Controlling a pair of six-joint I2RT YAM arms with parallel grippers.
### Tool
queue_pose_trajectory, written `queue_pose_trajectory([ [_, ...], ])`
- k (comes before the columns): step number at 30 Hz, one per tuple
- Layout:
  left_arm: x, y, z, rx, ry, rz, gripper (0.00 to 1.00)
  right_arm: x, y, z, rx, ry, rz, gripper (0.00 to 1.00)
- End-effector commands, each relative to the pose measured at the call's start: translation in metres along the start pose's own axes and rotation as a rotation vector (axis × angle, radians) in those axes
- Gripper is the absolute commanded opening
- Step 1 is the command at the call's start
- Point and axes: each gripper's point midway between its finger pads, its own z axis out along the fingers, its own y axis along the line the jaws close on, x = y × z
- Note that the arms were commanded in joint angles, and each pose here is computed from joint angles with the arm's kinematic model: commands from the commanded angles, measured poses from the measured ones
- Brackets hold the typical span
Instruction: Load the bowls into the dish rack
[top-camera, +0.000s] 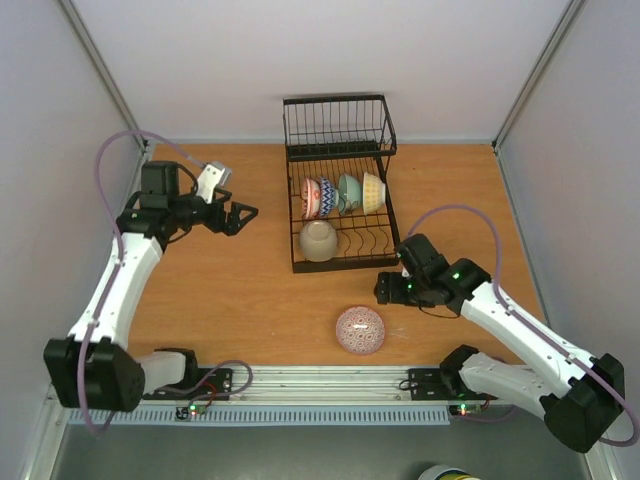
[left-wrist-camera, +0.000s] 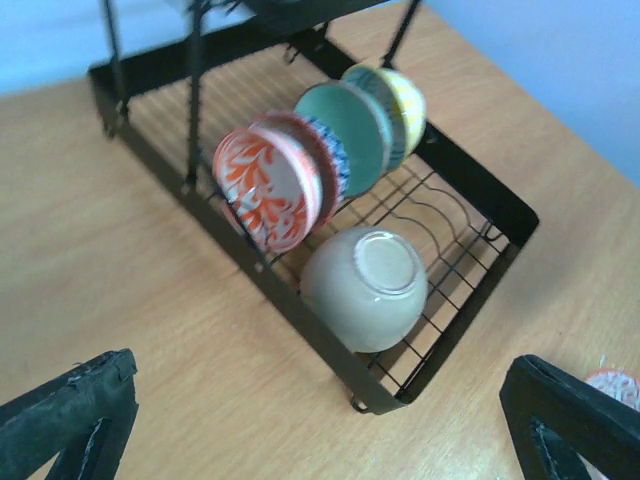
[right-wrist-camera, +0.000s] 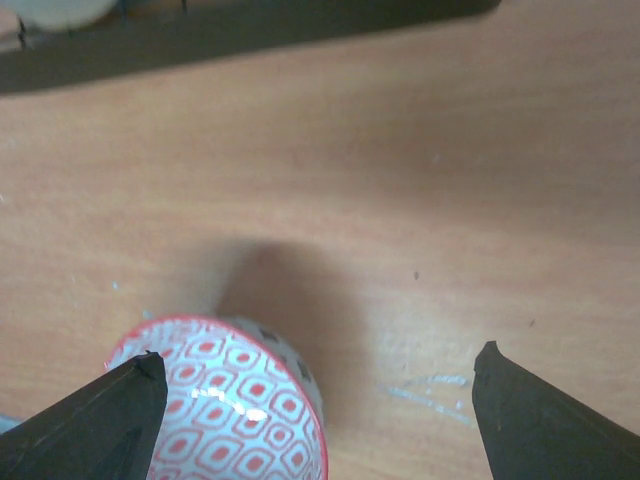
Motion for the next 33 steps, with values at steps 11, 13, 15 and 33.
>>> queue_pose_trajectory([
  [11, 0.006, -0.019, 0.025, 0.165, 0.099, -0.123, 0.99, 0.072, 0.01, 0.044, 0.018, 0.188, -0.018, 0.7],
  [13, 0.019, -0.032, 0.036, 0.097, 0.169, -0.036, 0.99, 0.073, 0.006, 0.045, 0.046, 0.178, -0.018, 0.7],
  [15, 0.033, -0.059, 0.048, 0.098, 0.243, 0.071, 0.99, 0.07, -0.001, 0.044, 0.08, 0.151, -0.007, 0.7],
  [33, 0.153, -0.163, 0.152, 0.245, 0.671, 0.412, 0.99, 0.047, -0.047, -0.006, 0.037, -0.211, 0.237, 0.71],
])
